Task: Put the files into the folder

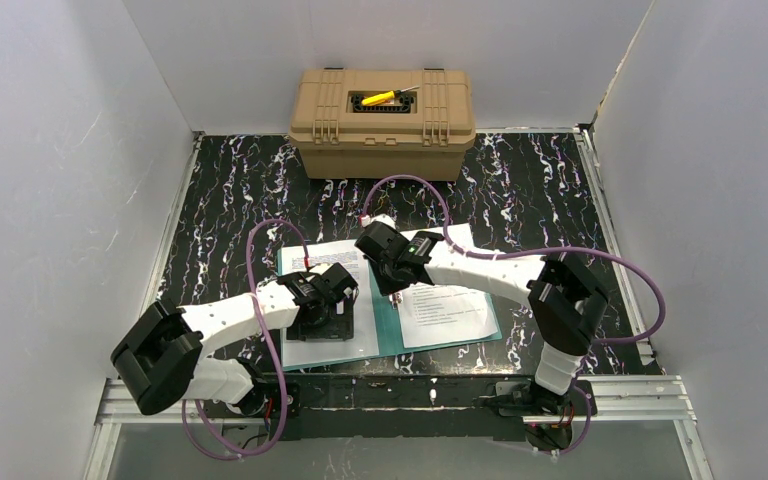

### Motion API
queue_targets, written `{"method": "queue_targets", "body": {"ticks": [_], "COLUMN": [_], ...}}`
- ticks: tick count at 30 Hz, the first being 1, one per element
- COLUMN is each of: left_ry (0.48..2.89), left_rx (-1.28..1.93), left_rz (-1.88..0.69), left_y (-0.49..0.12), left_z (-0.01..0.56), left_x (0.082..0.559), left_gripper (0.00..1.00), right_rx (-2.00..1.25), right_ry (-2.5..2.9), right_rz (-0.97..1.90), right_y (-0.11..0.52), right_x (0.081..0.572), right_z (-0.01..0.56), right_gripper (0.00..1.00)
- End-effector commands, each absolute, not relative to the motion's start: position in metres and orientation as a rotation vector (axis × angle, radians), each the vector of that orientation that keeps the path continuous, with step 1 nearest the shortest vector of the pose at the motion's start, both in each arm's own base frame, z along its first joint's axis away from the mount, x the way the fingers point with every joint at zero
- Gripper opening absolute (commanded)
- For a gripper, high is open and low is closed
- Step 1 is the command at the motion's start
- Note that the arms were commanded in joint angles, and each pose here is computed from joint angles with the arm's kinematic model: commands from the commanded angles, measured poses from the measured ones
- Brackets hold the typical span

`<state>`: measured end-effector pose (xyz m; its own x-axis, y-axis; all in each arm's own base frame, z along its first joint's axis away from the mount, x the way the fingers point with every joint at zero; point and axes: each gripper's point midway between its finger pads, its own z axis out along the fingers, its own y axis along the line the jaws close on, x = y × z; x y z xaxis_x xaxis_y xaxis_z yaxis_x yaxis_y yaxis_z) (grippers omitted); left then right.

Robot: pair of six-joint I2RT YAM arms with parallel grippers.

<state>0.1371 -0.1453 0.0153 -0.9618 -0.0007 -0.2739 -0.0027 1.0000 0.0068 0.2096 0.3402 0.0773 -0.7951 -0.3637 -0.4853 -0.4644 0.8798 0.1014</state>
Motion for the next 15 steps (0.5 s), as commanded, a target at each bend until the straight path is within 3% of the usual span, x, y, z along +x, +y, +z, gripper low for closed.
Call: {"method": "queue_targets", "body": {"ticks": [1, 8, 15], "left_ry": [2.894, 2.912, 2.926], "left_rx": [-0.009, -0.036, -0.072], "left_rz": [0.103, 0.079, 0.084], "left_y": [-0.133, -0.139, -0.139], "left_z": [0.000, -0.005, -0.013], "left_x": [0.129, 0.127, 0.125], "left_gripper": [0.93, 0.92, 0.93], "right_rx": [-0.618, -0.659, -0.712], "right_ry": [2.567, 2.588, 2.615], "right_rz": [0.269, 0.219, 0.124], "right_y": [0.340, 0.332, 0.317], "right_x": [0.212, 0.203, 0.191], "right_z": [0.082, 0.072, 0.055], "right_gripper": [0.21, 0.15, 0.03]}}
